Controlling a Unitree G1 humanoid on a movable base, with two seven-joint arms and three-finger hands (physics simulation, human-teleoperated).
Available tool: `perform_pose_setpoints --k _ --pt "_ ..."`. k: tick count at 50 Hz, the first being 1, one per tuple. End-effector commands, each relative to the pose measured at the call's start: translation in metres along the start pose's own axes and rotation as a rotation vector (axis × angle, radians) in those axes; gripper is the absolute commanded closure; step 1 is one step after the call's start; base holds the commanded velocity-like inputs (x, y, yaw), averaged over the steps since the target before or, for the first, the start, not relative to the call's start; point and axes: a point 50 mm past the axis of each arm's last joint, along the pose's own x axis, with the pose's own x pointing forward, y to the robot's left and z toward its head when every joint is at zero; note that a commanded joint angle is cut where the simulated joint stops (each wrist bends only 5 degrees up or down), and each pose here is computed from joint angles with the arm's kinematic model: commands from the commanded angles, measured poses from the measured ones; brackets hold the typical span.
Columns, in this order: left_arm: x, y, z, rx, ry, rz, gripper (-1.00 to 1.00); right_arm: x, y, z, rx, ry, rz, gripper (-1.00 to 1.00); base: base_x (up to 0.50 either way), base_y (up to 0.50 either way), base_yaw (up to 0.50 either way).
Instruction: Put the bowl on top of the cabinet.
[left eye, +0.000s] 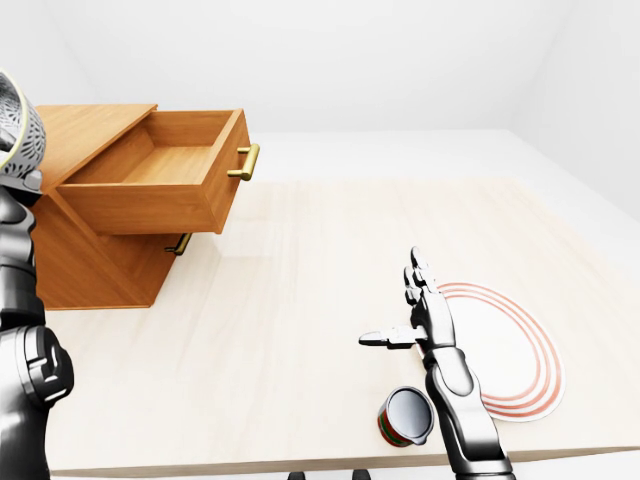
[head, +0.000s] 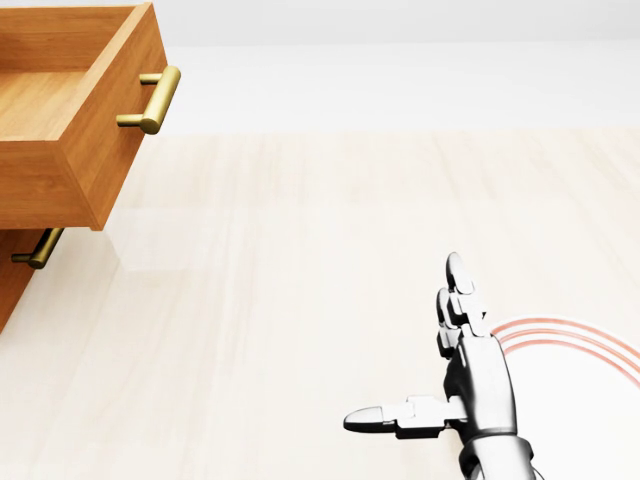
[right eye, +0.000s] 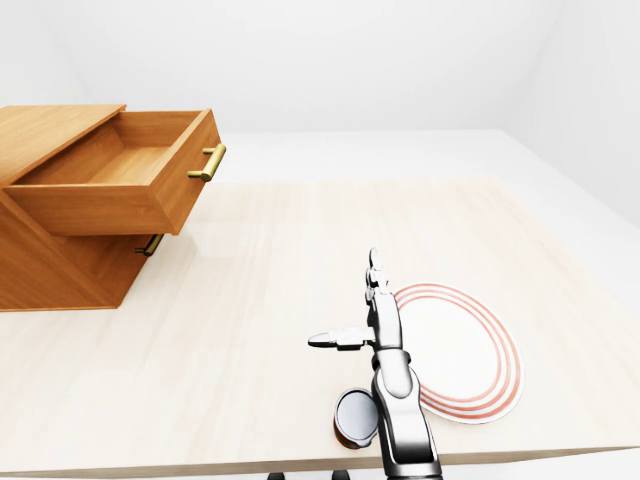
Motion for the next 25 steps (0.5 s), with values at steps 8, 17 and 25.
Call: perform_pose_setpoints --k 8,17,25 --pt "-0.0223 -0.0234 -0.0349 0.081 0.080 -0.107 0.98 -0.0002 0.0004 -0.0008 0.000 0.001 0.001 -1.00 0.00 0.00 0.00" --pt "-0.0201 -0.0222 -0.0299 0.069 0.065 -0.099 -0.32 -0.0002 -0.0001 -0.0006 0.000 0.001 0.001 -1.00 0.00 0.00 0.00" --pt "-0.0164 -0.0177 -0.0262 0.062 0.046 -0.082 -1.00 0.0004 0.0003 -0.0012 0.000 0.003 0.001 -1.00 0.00 0.00 0.00"
